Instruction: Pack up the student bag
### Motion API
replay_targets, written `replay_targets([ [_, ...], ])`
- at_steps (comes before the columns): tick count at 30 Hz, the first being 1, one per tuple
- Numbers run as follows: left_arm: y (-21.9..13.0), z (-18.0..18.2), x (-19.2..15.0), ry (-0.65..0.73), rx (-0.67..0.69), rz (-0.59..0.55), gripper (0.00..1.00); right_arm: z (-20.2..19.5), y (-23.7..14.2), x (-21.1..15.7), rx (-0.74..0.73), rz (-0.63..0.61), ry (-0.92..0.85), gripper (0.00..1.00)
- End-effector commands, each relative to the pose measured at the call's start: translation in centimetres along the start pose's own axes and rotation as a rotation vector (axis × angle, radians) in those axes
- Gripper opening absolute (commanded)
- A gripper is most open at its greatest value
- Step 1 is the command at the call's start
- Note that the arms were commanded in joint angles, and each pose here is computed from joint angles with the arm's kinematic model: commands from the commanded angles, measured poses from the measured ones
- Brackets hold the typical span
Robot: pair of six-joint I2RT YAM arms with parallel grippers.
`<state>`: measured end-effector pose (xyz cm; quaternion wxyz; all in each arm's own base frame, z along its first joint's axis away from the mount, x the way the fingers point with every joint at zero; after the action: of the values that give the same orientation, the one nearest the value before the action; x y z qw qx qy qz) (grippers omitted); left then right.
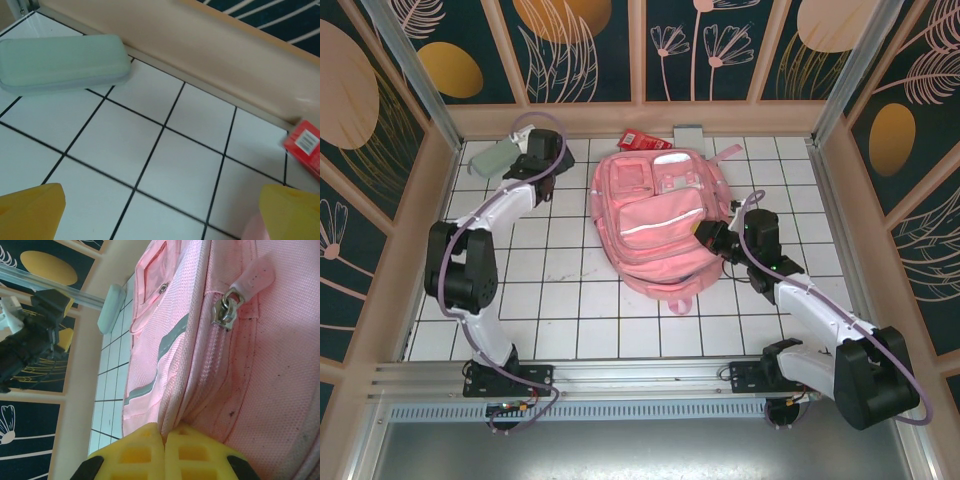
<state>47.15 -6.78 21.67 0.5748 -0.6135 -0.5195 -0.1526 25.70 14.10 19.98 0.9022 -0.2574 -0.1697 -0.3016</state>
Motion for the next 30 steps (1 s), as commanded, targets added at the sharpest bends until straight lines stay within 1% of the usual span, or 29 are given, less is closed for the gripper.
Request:
replay_targets([
  [1, 1.3, 0.2, 3.9, -0.103, -0.035, -0.07, 0.99, 2.0, -0.3, -0.1, 0.111, 0.006, -0.093, 0.0],
  [5, 4.2, 1.5, 6.1, -0.14, -0.038, -0.067, 0.99, 2.1, -0.1, 0.0, 0.121, 0.007, -0.099, 0.0],
  [12, 9.0, 4.5, 8.1, -0.195, -0.003, -0.062, 0.98, 2.2, 0.6, 0.2, 0.129, 0.017, -0.105, 0.0],
  [18, 12.6, 6.4, 9.7, -0.211, 0.006, -0.071, 0.98, 2.1, 0.7, 0.3, 0.113, 0.02, -0.104, 0.0],
  [24, 16.4, 8.5, 10.8, -0.251, -0.005, -0.081, 0.98, 1.4, 0.8, 0.2, 0.067, 0.022, -0.086, 0.0],
  [30, 19.6, 9.7, 10.6, -0.262, 0.004, -0.099, 0.98, 1.6, 0.9, 0.5, 0.044, 0.017, -0.074, 0.0],
])
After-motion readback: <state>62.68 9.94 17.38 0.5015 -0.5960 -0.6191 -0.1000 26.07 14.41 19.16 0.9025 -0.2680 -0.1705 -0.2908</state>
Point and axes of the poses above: each hand's point on the last joint's axis, 136 mm out from that joint toward the fingers, its own y axis out along the fingers, its own z axis along the line the jaws close on, x = y × z, the point moved 7 cm from there along -y, back along the fingers, and after that the axes turned 2 degrees about -y, right-handed, at the moved point
